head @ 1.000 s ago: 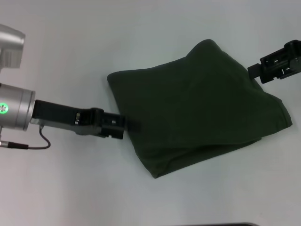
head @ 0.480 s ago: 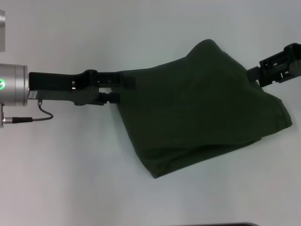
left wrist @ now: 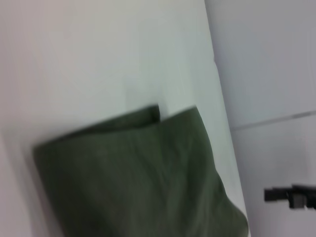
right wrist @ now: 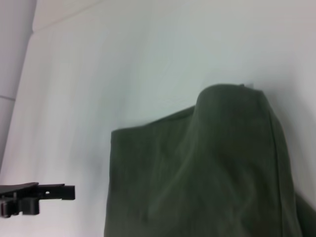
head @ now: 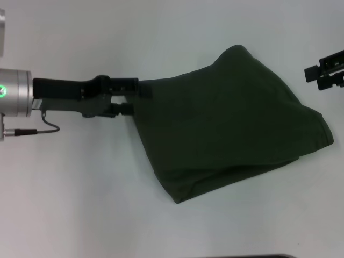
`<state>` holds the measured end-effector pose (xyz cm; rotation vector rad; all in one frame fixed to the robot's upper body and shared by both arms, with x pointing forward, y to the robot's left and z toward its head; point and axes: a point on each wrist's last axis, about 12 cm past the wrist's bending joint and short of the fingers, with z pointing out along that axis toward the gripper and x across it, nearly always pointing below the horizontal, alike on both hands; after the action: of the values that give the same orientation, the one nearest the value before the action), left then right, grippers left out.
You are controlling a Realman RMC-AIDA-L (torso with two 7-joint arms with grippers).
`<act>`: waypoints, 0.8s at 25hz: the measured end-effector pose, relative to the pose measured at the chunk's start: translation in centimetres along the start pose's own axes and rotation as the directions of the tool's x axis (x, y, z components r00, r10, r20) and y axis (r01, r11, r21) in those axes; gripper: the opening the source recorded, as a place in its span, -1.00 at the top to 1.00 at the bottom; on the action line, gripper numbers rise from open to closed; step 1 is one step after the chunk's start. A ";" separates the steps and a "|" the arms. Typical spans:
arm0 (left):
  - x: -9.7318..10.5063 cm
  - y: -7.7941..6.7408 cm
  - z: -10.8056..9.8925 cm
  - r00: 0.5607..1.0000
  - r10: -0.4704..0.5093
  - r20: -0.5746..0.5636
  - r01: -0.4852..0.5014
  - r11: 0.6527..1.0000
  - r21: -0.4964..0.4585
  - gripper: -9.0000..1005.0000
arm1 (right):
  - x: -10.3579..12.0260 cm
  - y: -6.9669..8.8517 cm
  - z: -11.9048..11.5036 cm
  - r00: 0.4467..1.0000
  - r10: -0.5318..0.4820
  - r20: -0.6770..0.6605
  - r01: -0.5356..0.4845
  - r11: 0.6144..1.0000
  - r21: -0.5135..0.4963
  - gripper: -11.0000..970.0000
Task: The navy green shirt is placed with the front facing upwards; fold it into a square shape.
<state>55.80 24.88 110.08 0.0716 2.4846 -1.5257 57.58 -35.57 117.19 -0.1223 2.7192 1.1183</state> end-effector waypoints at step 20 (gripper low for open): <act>1.6 -0.1 -0.6 0.983 -0.009 -0.184 0.006 1.000 -0.017 -0.76 | 0.8 -0.6 0.2 0.997 0.000 -0.075 0.004 0.998 0.058 -0.24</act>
<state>54.10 25.23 110.06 0.2102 2.6413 -1.5662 56.88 -35.88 116.42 -0.1611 2.8140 1.0534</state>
